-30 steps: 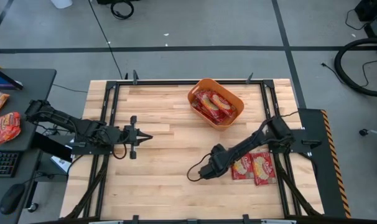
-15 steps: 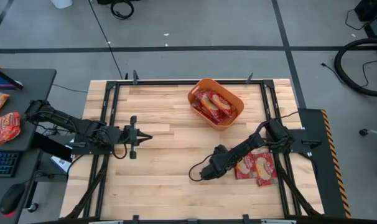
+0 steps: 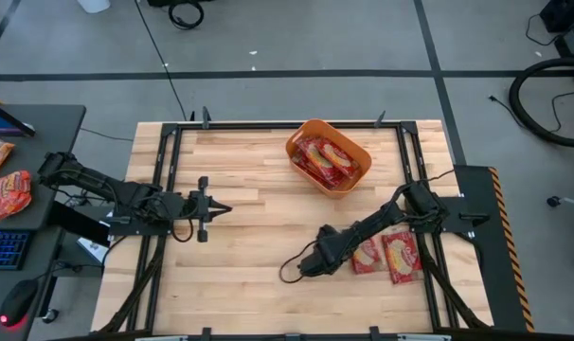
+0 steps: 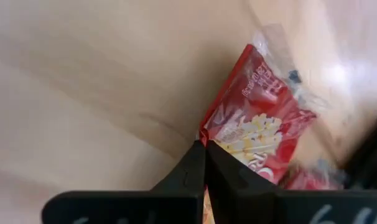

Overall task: Sort popcorn bags into baskets
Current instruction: Put the left popcorn bag into the bin

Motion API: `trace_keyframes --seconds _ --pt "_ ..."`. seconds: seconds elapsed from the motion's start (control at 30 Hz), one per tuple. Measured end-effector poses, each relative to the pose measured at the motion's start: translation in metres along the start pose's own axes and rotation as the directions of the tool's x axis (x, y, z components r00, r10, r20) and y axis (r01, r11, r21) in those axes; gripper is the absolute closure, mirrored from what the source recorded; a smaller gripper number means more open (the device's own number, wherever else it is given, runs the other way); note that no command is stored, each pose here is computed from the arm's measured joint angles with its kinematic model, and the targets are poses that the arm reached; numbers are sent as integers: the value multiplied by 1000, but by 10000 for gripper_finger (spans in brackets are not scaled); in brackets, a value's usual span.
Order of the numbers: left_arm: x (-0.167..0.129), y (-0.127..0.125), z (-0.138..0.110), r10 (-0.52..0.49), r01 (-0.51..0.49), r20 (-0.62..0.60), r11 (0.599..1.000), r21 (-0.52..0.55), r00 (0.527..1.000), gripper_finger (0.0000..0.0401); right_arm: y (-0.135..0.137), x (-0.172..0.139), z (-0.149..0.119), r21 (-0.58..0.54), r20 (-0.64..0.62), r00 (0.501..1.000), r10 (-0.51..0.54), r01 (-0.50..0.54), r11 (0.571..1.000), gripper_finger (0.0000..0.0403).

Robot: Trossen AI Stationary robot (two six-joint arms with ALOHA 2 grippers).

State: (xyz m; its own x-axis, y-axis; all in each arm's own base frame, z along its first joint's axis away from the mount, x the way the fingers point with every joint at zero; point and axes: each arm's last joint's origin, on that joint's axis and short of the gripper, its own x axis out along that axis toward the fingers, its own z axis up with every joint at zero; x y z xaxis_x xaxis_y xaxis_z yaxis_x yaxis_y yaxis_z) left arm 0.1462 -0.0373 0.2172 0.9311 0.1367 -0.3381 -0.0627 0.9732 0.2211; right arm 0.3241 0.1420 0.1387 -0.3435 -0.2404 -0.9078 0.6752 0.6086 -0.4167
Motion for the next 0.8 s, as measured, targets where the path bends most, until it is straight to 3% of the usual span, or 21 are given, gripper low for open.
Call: trace_keyframes --seconds 0.23,0.47,0.57,0.8 --pt "0 0 1 0 0 7 1000 -4 1000 383 9 -55 15 -140 300 948 110 -70 988 397" --pt "0 0 1 0 0 7 1000 -5 1000 383 -11 -107 19 -138 484 875 34 38 990 399" --pt "0 0 1 0 0 8 1000 -5 1000 383 -17 -130 22 -198 571 818 73 51 979 399" --pt "0 0 1 0 0 13 1000 -13 1000 383 -39 -156 55 -258 688 725 30 205 944 399"
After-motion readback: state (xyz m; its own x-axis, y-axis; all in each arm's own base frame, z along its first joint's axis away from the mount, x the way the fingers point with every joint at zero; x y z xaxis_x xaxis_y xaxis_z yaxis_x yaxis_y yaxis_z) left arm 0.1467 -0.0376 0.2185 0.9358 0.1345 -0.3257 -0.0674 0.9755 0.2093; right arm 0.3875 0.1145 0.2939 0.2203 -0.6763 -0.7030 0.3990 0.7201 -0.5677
